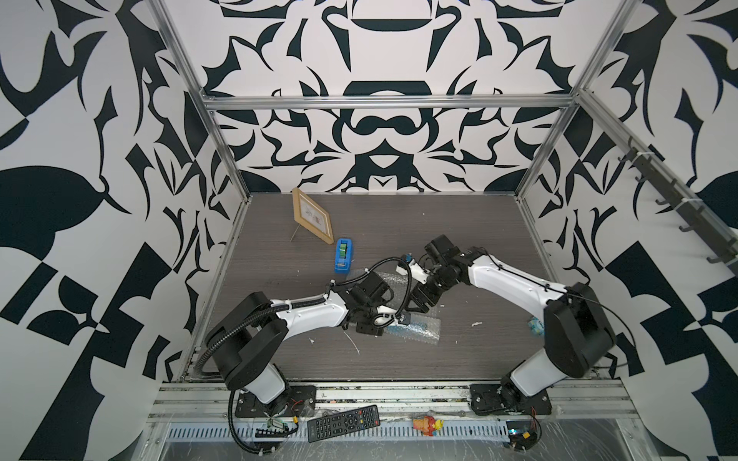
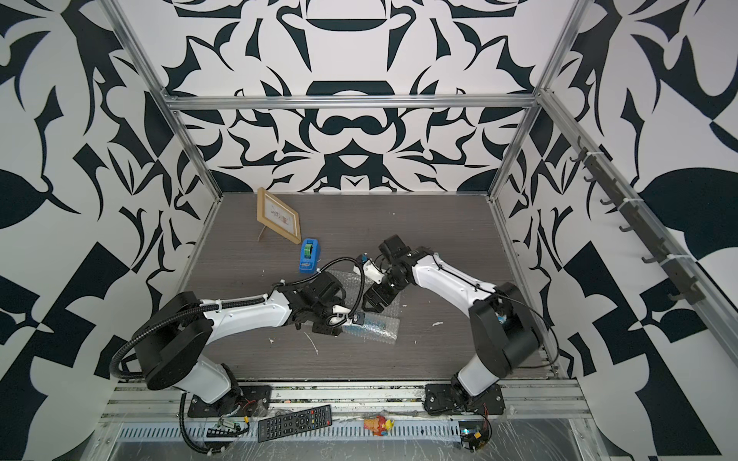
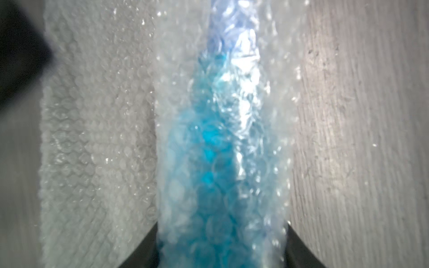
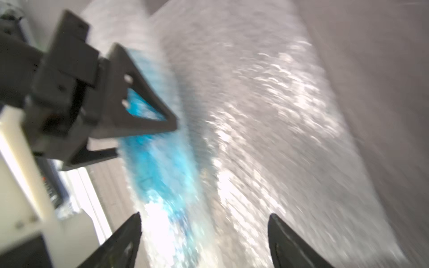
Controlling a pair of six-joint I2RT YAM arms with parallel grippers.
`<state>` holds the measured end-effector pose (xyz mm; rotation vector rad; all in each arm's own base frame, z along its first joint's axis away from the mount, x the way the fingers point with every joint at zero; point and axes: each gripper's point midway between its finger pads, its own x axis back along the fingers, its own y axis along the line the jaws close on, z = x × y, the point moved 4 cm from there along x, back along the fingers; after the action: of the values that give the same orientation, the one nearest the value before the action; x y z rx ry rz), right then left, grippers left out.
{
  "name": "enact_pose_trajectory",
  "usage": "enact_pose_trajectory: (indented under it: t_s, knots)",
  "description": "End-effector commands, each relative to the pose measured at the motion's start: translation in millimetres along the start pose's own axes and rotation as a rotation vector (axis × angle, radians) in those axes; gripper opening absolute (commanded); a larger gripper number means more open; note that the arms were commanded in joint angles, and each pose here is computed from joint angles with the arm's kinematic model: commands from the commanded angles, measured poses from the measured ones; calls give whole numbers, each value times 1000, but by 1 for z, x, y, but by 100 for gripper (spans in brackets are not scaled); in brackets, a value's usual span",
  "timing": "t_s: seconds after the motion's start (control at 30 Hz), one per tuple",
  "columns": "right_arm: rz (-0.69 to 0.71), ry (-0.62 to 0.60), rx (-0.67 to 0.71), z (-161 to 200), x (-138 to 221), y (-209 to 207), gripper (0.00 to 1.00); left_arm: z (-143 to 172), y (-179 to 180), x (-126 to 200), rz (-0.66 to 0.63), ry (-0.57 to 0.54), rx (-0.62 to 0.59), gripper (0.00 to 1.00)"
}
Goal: Wrap wine bottles in bubble wrap
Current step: Wrap the wine bottle in bubble wrap.
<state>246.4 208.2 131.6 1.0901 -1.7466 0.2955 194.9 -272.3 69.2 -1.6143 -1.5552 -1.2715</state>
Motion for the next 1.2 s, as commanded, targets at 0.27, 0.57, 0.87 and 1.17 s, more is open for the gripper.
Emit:
enact_pose_trajectory:
  t_s: [0.27, 0.57, 0.87, 1.17]
  knots:
    - [443, -367, 243, 20, 40, 25, 80, 17, 2, 6, 406, 75, 417, 42]
    - [554, -273, 702, 25, 11, 72, 83, 12, 5, 10, 568, 60, 545, 42]
    - [524, -200, 877, -3, -23, 89, 88, 7, 2, 9, 666, 48, 584, 42]
    - [490, -161, 938, -7, -50, 90, 90, -1, 1, 10, 740, 1, 600, 42]
